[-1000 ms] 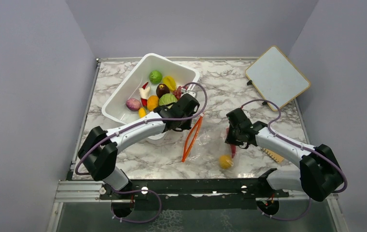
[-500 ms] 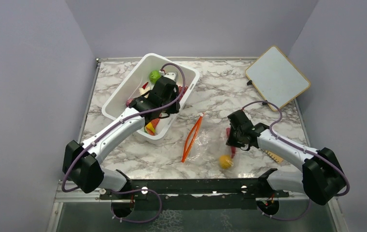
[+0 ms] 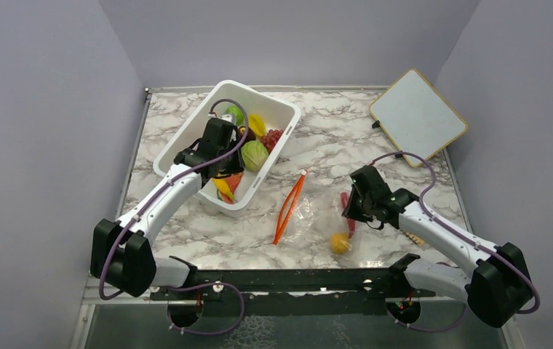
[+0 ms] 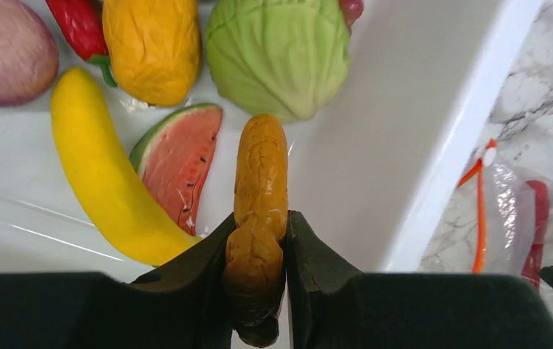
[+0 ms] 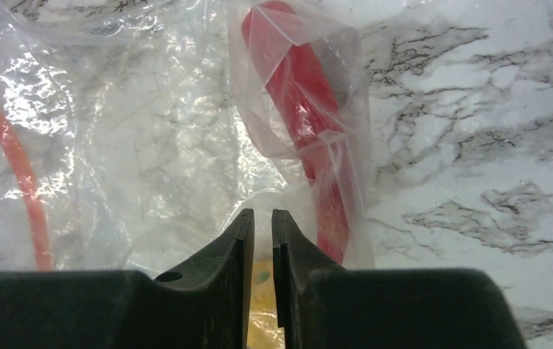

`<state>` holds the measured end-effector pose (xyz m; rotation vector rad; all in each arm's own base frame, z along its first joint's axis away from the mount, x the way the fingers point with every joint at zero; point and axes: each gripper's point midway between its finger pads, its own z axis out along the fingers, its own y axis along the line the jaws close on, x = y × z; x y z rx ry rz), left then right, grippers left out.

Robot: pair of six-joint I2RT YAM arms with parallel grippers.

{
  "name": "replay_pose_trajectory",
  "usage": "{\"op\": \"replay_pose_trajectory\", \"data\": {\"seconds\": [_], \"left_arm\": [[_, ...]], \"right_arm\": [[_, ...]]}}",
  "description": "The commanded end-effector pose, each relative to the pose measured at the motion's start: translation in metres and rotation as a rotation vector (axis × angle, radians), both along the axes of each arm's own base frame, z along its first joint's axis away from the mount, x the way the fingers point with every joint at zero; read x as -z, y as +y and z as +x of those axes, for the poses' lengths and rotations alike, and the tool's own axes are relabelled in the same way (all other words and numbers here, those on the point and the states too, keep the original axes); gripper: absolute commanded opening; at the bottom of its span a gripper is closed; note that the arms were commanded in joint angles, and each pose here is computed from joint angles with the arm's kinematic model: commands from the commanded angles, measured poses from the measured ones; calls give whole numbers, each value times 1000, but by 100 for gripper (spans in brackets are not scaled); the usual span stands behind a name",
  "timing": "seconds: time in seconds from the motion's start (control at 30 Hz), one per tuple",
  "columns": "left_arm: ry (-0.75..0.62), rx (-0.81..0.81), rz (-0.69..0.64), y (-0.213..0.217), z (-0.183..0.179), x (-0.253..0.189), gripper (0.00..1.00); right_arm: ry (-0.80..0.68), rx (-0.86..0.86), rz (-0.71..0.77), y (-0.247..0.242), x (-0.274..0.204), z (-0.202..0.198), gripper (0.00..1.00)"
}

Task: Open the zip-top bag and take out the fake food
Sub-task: Place the fake fruit in the bin.

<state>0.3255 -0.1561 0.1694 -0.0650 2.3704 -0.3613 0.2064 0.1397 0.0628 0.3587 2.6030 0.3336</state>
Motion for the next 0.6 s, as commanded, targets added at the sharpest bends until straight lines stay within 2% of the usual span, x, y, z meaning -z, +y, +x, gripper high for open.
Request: {"op": "replay_pose_trajectory", "data": {"seconds": [0.0, 0.1, 0.17, 0.3, 0.4, 0.57], "left_arm": [[101, 10, -61, 0, -14, 27, 24], [100, 6, -75, 2, -13, 24, 34], [76, -4, -71, 5, -11, 18, 49], [69, -12, -63, 9, -9, 16, 61], [78, -24, -60, 12, -10, 15, 66], [30, 21, -123, 1, -9, -8, 68]], "right_arm": [[-10, 4, 23, 1, -20, -3, 17], [-48, 3, 41, 0, -33, -3, 19], [-71, 11, 43, -4, -39, -4, 21], [-94, 34, 41, -12, -44, -9, 23], [-92, 46, 44, -14, -45, -12, 24], [-66, 65, 47, -16, -44, -17, 24]]}}
